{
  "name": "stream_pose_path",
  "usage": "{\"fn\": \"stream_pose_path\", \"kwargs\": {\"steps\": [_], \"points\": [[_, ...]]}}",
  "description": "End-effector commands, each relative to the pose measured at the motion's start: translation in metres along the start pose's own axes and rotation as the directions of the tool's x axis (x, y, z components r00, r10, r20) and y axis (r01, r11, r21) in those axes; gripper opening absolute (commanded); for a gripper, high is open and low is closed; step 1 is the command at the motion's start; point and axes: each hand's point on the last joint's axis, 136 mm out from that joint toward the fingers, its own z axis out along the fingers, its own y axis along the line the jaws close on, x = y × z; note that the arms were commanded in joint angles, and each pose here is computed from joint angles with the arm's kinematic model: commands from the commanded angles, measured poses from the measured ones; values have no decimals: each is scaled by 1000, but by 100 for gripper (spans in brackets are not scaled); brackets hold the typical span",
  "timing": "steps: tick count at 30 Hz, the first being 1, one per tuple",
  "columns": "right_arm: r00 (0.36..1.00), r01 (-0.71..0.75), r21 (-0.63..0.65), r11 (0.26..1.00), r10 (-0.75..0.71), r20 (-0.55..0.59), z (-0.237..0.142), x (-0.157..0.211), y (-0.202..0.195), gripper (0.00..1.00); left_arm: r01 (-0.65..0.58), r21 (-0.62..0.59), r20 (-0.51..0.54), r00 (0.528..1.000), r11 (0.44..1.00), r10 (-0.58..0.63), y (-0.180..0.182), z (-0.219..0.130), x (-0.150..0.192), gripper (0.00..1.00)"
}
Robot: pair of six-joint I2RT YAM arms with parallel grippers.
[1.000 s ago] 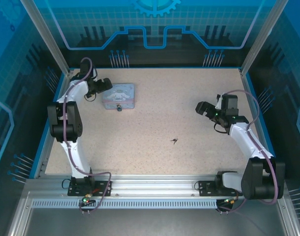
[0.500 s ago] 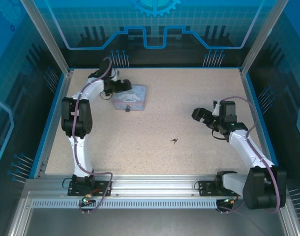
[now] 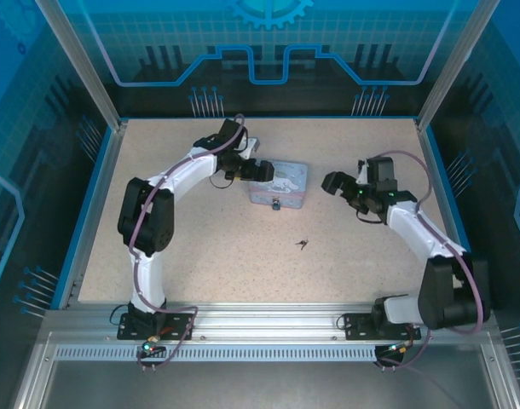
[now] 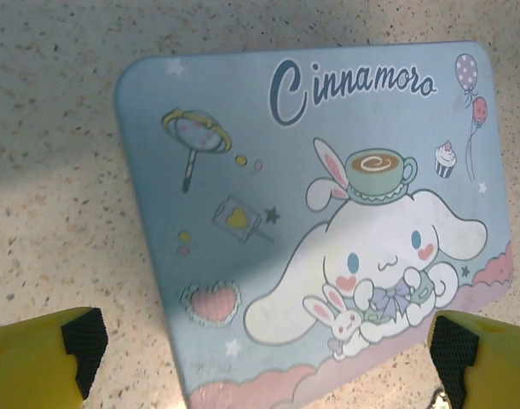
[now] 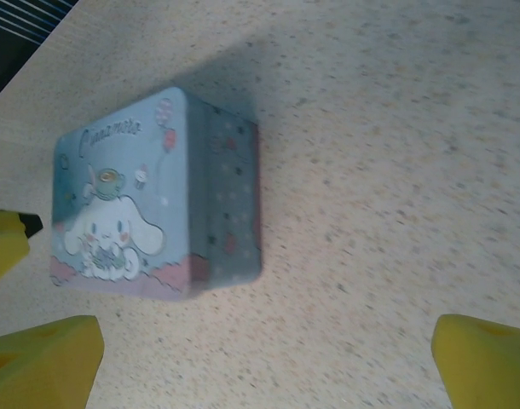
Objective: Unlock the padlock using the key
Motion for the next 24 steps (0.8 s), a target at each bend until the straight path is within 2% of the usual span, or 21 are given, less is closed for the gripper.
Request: {"fn": "stream_pose_path", "kwargs": {"steps": [1, 9, 14, 19, 24], "points": [[1000, 1, -47, 999, -2, -15, 15, -10, 29, 100, 40, 62, -11, 999, 997, -39, -9, -10, 9, 99], [994, -91, -25, 996, 89, -63, 58, -26, 40, 100, 32, 135, -50, 998, 990, -25, -24, -18, 21, 99], [991, -100, -3, 995, 100, -88, 76, -33, 48, 100, 27, 212, -69, 998, 977, -13, -39, -28, 29, 99], [986, -105, -17, 994, 102, -129, 97, -33, 66, 100, 16, 207, -35, 999, 978, -9, -40, -45, 39, 99], [979, -114, -44, 993, 104, -174, 118, -26, 87, 100, 26, 181, 64, 997, 983, -38, -39, -72, 43, 99]]}}
